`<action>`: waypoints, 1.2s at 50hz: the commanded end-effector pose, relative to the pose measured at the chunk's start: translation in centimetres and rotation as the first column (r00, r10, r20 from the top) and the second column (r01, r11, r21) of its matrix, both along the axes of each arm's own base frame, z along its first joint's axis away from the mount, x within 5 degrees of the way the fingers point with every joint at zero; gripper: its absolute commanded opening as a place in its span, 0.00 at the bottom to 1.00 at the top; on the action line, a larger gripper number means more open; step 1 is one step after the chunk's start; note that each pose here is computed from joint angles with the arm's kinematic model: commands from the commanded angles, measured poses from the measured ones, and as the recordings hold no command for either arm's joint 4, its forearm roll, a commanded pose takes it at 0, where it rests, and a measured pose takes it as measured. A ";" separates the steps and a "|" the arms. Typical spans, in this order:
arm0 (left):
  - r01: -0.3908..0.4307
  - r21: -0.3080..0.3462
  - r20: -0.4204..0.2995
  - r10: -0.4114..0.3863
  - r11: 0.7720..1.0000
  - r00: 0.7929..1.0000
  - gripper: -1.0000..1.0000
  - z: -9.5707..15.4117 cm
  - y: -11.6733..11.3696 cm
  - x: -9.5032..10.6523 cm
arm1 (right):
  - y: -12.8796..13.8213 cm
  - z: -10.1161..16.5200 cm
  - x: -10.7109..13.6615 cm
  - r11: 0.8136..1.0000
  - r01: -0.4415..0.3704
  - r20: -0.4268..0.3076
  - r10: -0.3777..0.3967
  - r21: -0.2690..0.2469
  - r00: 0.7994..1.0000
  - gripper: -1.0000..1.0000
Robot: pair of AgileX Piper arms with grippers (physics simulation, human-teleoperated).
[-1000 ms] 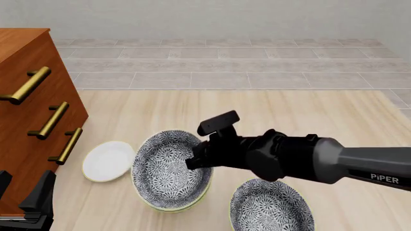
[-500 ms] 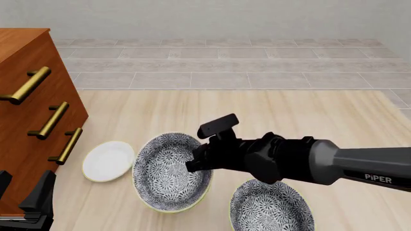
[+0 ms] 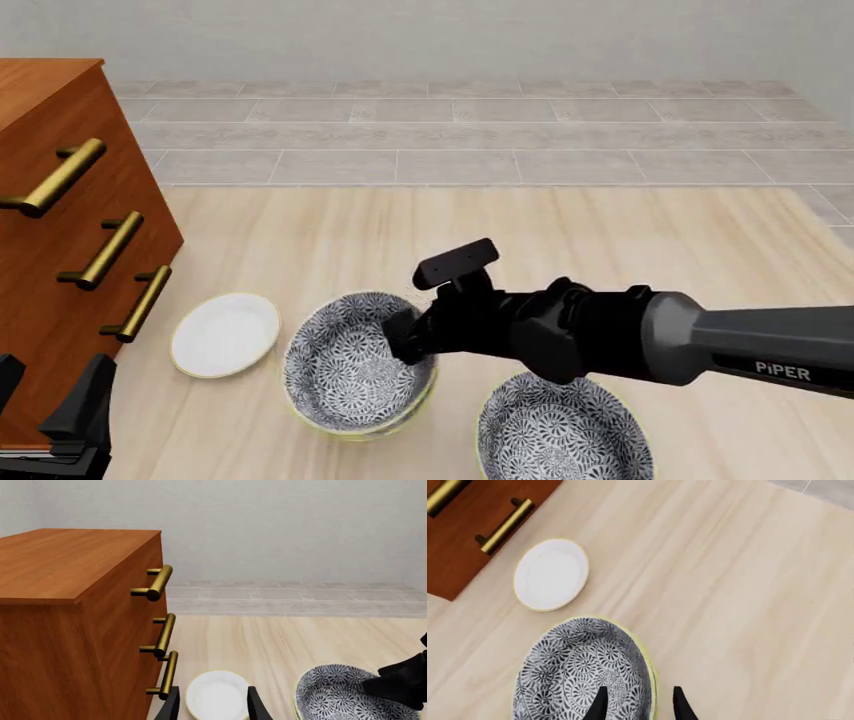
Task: Stack the bowl at the front on the bowl in the middle.
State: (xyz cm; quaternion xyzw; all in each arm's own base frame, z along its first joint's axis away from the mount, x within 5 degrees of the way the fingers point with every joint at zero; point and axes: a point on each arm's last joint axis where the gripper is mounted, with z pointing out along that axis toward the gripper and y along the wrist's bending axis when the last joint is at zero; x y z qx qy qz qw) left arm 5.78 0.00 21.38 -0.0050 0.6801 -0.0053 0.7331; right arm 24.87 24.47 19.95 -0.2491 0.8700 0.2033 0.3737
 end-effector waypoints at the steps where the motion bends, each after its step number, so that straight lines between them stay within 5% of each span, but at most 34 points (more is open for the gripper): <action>1: 0.000 0.000 0.000 0.000 1.000 1.000 1.00 0.0 0.0 0.0 | -0.1 0.1 0.0 1.000 0.010 -0.002 -0.010 0.013 1.000 1.00; 19: 0.000 0.000 0.000 0.000 1.000 1.000 1.00 0.0 0.0 0.0 | 0.1 0.2 -0.3 1.000 0.003 0.002 -0.004 0.022 1.000 1.00; 60: 0.000 0.000 0.000 0.000 1.000 1.000 1.00 0.0 0.0 0.0 | -2.4 8.0 -3.6 0.993 -0.031 0.116 0.018 0.116 0.993 1.00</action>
